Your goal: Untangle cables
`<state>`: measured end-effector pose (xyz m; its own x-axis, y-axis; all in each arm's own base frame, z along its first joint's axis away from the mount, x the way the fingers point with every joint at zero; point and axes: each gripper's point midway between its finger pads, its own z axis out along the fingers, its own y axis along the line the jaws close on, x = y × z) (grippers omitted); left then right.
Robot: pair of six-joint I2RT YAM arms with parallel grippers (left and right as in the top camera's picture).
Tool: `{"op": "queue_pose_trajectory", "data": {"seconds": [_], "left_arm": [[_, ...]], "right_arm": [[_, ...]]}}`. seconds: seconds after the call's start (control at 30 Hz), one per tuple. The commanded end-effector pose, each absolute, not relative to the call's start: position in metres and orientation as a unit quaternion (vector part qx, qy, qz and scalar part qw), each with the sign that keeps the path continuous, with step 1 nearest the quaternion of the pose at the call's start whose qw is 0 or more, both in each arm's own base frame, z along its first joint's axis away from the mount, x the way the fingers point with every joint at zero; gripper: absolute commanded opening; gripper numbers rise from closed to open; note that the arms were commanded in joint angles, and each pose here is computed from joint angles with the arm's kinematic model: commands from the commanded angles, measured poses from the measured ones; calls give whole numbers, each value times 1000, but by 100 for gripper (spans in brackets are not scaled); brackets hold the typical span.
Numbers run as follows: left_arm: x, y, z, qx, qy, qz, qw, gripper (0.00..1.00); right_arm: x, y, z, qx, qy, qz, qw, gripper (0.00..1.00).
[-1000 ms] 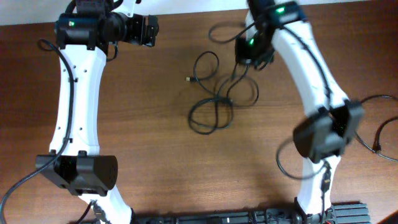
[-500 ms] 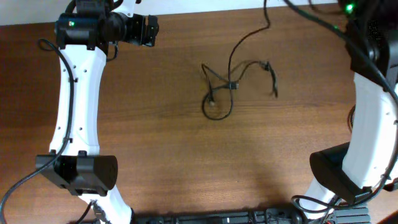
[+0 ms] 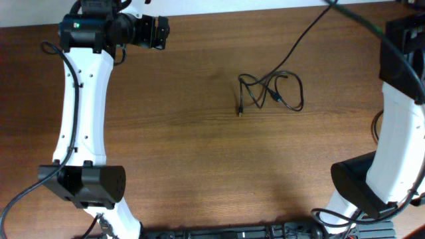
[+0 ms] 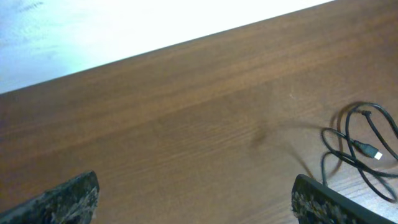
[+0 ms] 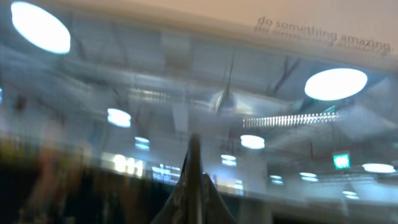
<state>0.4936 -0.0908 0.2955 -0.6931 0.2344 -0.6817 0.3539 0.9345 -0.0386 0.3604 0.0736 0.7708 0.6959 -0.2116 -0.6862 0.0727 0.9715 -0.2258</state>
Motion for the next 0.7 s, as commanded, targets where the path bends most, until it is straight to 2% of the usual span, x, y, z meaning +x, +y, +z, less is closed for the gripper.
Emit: {"op": "queue_pose_trajectory", "data": {"seconds": [0.0,0.1,0.4,0.47,0.5,0.67], "left_arm": [[491,-92,311,161,910,-88,373,99],[491,-92,311,161,910,-88,373,99],[491,-97,314,158,906,-103,378,99],[489,-126,326,187,883,-180,391,99],[478,-157,327,277,849,-222,391,99],[468,-214,279,347,842,-246,331,99]], "right_arm": [[384,70,744,-132,436,-146,878,4],[401,51,724,-131,479,-162,853,4],[426,-4,691,-40,556,-105,824,4],[430,-9,682,-39,571,-109,813,4],[431,-12,679,-38,577,-112,808,4],[432,-31,672,-3,591,-96,801,4]]}}
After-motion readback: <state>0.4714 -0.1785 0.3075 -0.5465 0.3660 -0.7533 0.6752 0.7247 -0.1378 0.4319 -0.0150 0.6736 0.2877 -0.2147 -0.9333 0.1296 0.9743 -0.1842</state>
